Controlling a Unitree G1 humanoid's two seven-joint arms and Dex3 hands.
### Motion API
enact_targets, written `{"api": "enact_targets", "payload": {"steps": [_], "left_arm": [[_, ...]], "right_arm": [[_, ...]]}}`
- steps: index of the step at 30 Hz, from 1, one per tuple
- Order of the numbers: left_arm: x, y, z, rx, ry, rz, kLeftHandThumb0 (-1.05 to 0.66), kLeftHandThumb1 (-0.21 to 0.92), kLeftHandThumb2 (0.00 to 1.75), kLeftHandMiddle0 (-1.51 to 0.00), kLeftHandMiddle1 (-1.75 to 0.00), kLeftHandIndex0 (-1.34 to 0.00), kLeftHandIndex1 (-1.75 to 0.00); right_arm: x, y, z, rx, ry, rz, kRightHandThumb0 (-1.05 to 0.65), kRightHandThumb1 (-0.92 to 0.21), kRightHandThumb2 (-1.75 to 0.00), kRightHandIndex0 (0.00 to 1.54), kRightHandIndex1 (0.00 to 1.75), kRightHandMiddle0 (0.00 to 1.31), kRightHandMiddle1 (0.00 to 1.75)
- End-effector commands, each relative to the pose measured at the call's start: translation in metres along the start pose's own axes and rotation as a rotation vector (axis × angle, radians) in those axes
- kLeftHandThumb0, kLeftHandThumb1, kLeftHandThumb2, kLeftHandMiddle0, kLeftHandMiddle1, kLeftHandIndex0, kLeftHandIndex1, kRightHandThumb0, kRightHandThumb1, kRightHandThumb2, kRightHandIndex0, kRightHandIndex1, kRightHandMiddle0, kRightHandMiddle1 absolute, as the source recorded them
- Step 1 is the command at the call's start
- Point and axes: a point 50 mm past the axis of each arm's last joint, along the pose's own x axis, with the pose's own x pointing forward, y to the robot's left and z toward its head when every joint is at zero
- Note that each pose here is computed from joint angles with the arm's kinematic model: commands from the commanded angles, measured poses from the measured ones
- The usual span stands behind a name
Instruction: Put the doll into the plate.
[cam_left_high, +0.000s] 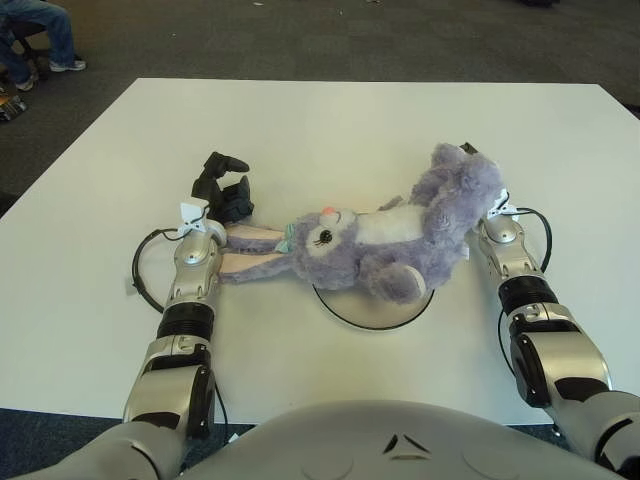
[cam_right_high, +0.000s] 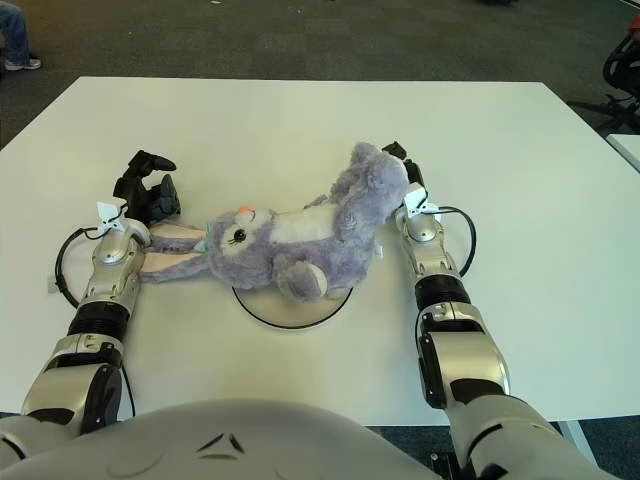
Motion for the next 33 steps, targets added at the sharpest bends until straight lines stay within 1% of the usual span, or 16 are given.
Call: {"api": "enact_targets", "payload": {"steps": [1, 15, 33], "left_arm": [[-0.0235, -0.0015, -0.0391, -0.011, 0.173, 0.015, -0.42, 0.52, 1.06, -1.21, -1.75, -0.45, -1.75], [-0.0246, -0.0035, -0.0377, -0.036, 0.161, 0.012, -0.42, 0.51, 1.08, -1.22, -1.75, -0.46, -1.75], [-0.0258, -0.0052, -0.0341, -0.035, 0.160, -0.001, -0.41, 0.54, 1.04, -1.23, -1.75, -0.44, -1.75]], "right_arm": [[-0.0181, 0.0091, -0.0344, -0.014, 0.162, 0.056, -0.01, -0.49, -1.05, 0.59, 1.60, 0.31, 1.66], [-0.0181, 0.0091, -0.0342, -0.015, 0.164, 0.055, -0.01, -0.49, -1.05, 0.58, 1.60, 0.31, 1.66], [-0.0178, 0.0089, -0.0335, -0.021, 0.159, 0.052, -0.01, -0.49, -1.04, 0.58, 1.59, 0.31, 1.67]]}}
